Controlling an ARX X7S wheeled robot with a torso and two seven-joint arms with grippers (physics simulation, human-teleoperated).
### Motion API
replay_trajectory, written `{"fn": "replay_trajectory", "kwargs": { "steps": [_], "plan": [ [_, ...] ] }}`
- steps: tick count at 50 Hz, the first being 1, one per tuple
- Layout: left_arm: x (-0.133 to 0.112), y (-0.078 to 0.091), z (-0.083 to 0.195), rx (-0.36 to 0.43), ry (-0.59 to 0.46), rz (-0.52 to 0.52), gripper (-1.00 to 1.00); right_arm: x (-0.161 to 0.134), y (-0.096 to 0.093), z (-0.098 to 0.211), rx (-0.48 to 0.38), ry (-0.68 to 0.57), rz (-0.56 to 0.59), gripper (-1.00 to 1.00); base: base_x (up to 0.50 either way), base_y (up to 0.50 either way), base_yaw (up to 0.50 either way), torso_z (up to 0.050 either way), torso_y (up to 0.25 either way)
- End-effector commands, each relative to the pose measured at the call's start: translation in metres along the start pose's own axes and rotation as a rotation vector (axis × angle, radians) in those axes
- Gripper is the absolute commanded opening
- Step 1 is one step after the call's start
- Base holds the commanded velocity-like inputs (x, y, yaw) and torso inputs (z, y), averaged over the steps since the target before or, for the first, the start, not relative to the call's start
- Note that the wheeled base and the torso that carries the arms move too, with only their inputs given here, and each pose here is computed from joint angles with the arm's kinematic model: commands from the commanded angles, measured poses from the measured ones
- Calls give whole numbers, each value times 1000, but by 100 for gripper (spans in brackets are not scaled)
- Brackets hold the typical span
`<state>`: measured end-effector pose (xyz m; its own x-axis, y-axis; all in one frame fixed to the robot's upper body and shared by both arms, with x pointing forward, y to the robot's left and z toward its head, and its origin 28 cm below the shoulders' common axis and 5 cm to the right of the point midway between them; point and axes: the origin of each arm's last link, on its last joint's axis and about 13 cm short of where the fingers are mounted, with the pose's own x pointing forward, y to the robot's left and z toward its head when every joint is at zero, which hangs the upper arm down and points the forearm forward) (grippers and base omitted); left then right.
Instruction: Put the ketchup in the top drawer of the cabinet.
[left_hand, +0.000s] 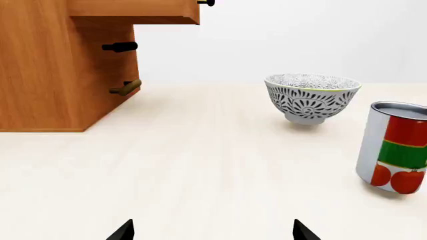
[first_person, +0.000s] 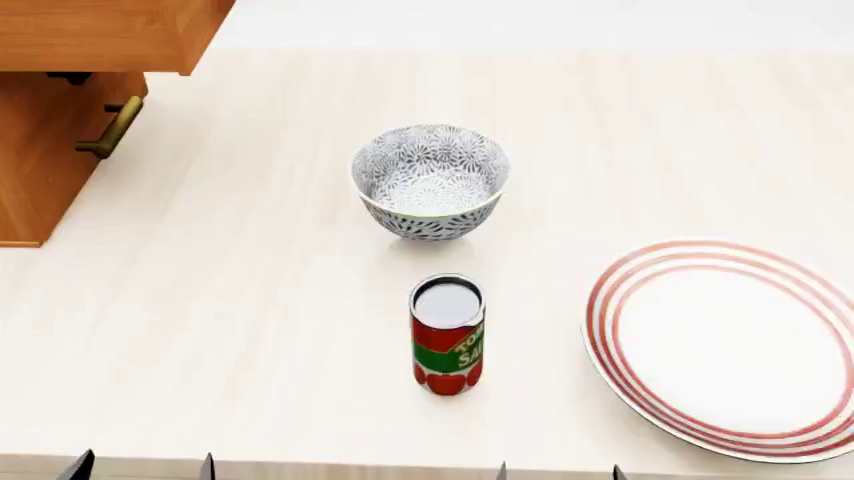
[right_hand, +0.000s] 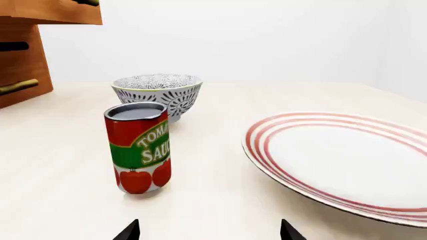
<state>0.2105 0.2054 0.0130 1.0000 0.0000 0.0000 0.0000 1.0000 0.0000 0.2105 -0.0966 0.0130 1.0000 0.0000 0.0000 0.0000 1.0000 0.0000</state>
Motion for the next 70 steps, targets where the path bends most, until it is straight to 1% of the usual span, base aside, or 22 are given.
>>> {"fn": "replay_trajectory", "kwargs": {
  "steps": [1,3,7,9,10,15,17,19,23,24,26,29,38,40,45,54,70],
  "plan": [
    [0,0,0,0,0,0,100,0,0,0,0,0,0,100,0,0,0,0,0],
    [1,1,3,5,-2,2,100,1,-1,6,11,-21,-14,100,0,0,0,0,0],
    [3,3,14,16,-26,7,100,1,-3,21,-26,-50,-22,100,0,0,0,0,0],
    [5,3,22,31,-59,2,100,2,-5,31,-38,-74,-22,100,0,0,0,0,0],
    [6,4,26,26,-64,2,100,3,-5,36,-58,-94,-27,100,0,0,0,0,0],
    [8,7,48,42,-132,11,100,7,-8,59,-73,-157,-28,100,0,0,0,0,0],
    [8,7,54,75,-168,8,100,8,-9,66,-67,-173,-40,100,0,0,0,0,0],
    [7,8,64,62,-191,6,100,7,-9,76,-72,-202,-41,100,0,0,0,0,0],
    [4,9,81,70,-241,7,100,5,-10,91,-74,-241,-41,100,0,0,0,0,0],
    [3,9,87,86,-267,12,100,4,-10,96,-79,-257,-42,100,0,0,0,0,0],
    [2,9,94,86,-289,14,100,3,-11,103,-78,-273,-43,100,0,0,0,0,0],
    [0,10,102,79,-313,19,100,1,-11,100,-77,-294,-41,100,0,0,0,0,0],
    [-8,12,126,66,-397,30,100,-8,-11,123,-71,-367,-42,100,0,0,0,0,0],
    [-10,12,129,59,-403,30,100,-9,-10,126,-73,-375,-39,100,0,0,0,0,0],
    [-11,12,130,48,-415,30,100,-13,-10,133,-18,-393,-28,100,80,0,0,0,0],
    [-8,13,127,40,-406,32,100,-9,-9,131,-32,-380,-36,100,489,0,0,0,0],
    [-8,14,125,32,-399,33,100,-9,-7,128,-31,-361,-28,100,500,0,0,0,0]
  ]
}}
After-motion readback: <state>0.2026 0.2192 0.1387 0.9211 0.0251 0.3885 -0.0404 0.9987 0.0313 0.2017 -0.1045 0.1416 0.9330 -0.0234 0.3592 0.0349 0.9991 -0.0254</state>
